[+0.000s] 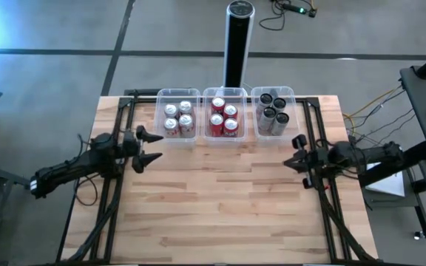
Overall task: Sort soda cans
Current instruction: Return to Home Position
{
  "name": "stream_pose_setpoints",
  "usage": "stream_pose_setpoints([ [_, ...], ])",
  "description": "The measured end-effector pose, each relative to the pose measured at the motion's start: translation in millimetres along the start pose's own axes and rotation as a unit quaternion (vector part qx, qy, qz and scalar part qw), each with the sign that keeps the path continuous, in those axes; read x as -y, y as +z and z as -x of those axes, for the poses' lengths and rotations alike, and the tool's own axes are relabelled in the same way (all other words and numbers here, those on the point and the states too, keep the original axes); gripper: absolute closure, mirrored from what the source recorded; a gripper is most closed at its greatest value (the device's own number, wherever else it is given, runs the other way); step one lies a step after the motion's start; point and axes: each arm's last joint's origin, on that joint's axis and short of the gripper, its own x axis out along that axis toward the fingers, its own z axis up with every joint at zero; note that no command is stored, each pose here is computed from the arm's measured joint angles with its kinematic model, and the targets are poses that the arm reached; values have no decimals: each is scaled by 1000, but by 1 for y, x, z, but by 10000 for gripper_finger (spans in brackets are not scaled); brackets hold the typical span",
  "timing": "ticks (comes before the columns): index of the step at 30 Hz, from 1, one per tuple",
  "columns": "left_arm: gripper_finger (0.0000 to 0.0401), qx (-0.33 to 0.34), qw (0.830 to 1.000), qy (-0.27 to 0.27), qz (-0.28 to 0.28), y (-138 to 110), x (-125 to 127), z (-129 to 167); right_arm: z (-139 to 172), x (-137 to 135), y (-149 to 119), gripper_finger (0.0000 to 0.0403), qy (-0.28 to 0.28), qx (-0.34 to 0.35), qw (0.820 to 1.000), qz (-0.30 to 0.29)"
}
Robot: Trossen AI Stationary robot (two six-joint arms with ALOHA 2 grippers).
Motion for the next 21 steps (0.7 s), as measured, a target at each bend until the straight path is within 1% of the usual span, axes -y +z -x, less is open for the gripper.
stream_pose_setpoints([
  [3, 56, 8, 1000, 2, -3, 1, 2, 0, 0, 0, -3, 390, -1, -11, 1000, -2],
  [7, 56, 48, 998, -29, -30, 8, 9, 0, 1, 2, -5, 390, -39, -22, 999, -3],
  [10, 56, 53, 998, 0, -42, 7, 11, -1, 1, 4, -5, 390, -65, -24, 998, -4],
  [12, 56, 37, 998, 20, -39, 4, 12, -2, 1, 4, -5, 390, -65, -22, 998, -4],
  [16, 56, 12, 998, 35, -52, -2, 14, -4, 1, 4, -5, 390, -65, -21, 998, -4],
  [19, 56, 4, 995, 58, -79, -4, 13, -5, 0, 4, -9, 390, -83, -43, 996, 6],
  [21, 56, 0, 994, 71, -85, -5, 12, -5, 0, 5, -12, 390, -89, -61, 994, 14],
])
